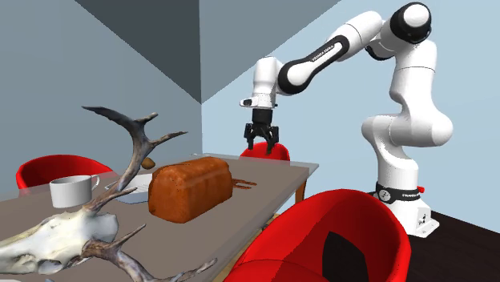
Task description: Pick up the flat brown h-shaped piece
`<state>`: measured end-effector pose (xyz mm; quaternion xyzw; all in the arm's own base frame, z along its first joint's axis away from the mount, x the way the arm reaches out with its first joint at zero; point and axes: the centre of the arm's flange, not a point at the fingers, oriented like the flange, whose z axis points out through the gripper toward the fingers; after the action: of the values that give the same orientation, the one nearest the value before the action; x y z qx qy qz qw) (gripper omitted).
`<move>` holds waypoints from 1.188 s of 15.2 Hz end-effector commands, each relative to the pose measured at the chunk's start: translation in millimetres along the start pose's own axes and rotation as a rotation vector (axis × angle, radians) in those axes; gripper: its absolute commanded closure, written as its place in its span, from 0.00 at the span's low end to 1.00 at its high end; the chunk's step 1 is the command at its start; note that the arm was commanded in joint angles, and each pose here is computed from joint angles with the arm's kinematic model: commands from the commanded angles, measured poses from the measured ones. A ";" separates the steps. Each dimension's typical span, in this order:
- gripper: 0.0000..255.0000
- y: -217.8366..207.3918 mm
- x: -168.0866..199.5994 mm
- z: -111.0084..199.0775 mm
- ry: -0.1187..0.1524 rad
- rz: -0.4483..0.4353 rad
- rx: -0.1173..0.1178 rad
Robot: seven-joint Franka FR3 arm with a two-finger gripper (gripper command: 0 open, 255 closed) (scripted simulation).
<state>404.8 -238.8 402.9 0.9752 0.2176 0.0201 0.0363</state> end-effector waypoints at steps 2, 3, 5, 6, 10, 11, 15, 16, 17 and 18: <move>0.00 33.8 1.3 27.4 -0.004 -0.059 0.010; 0.00 44.2 2.6 36.3 -0.005 -0.078 0.014; 0.00 64.6 5.6 54.3 -0.007 -0.115 0.023; 0.00 74.7 7.4 63.4 -0.009 -0.133 0.027; 0.00 114.4 16.3 100.0 -0.013 -0.207 0.043; 0.00 124.1 18.9 109.3 -0.014 -0.225 0.047; 0.00 134.1 21.9 130.3 -0.015 -0.246 0.052; 0.00 133.6 21.8 135.6 -0.015 -0.246 0.052; 0.00 133.2 21.6 140.8 -0.015 -0.246 0.052; 0.00 132.8 21.5 146.1 -0.015 -0.246 0.052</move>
<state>488.0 -356.9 273.0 0.9419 0.3356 0.0023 0.0147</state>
